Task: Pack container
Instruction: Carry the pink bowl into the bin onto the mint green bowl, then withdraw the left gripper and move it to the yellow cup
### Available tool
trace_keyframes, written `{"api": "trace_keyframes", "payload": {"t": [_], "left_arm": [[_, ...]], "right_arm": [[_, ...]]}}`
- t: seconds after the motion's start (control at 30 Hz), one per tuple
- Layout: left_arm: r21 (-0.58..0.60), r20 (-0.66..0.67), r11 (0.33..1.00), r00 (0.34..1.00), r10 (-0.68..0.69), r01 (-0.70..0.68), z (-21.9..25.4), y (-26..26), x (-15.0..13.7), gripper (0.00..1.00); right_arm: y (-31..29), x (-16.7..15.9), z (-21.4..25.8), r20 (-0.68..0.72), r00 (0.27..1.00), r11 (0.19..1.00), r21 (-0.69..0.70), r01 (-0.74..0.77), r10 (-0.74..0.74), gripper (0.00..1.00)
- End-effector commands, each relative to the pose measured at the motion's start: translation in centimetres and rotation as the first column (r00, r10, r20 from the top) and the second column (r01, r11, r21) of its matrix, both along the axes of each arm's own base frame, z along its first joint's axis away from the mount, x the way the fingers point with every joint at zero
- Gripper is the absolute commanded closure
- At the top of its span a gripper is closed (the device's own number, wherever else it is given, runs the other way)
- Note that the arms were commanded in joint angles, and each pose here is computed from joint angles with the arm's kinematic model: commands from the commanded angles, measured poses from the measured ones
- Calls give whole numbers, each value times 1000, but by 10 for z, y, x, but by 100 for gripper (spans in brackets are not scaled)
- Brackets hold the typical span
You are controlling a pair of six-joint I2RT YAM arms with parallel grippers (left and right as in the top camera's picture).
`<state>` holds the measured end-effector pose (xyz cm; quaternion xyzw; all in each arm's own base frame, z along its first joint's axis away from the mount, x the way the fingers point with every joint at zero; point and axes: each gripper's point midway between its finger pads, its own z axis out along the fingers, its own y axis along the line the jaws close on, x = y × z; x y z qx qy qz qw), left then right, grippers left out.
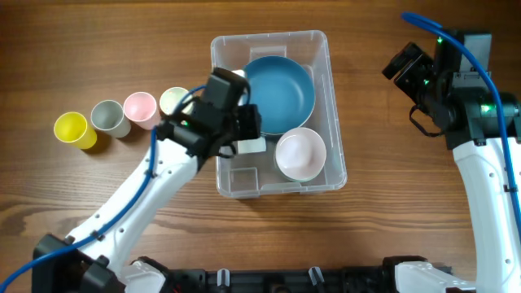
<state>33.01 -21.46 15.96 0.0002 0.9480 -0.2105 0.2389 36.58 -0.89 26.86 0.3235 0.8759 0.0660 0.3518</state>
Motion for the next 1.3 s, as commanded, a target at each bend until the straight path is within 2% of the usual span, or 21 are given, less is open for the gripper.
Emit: {"api": "trace_keyframes", "payload": {"t": [0.0,0.27,0.5,0.57,0.67,0.77,0.83,0.9,1.0,1.13,1.27], "left_arm": [[-6,1,995,995,-98,98,-10,-33,-5,67],[57,-78,986,986,-149,154,-64,-59,-11,68],[50,-66,987,987,-150,153,-66,-63,-6,69],[31,-30,989,989,-146,147,-47,-62,-4,67],[28,52,996,995,-85,84,6,-41,5,59],[54,136,997,989,51,-59,55,10,13,47],[38,148,983,974,171,-178,75,57,15,42],[29,119,938,932,341,-347,84,116,12,40],[51,67,815,816,574,-577,84,210,-2,39],[111,-18,641,643,766,-760,67,291,-28,38],[153,-74,495,490,869,-855,48,347,-43,36]], "right_arm": [[-4,2,2,8,1000,1000,-4,24,-24,0],[-4,2,2,8,1000,1000,-5,24,-24,0],[-4,2,2,8,1000,1000,-5,24,-24,0],[-4,2,2,8,1000,1000,-5,24,-24,0],[-4,2,2,8,1000,1000,-5,24,-24,0],[-4,2,2,8,1000,1000,-5,24,-24,0],[-4,2,2,8,1000,1000,-5,24,-24,0],[-4,2,2,8,1000,1000,-5,24,-24,0],[-4,2,2,8,1000,1000,-5,24,-24,0],[-4,2,2,8,1000,1000,-5,24,-24,0],[-4,2,2,8,1000,1000,-5,24,-24,0]]}}
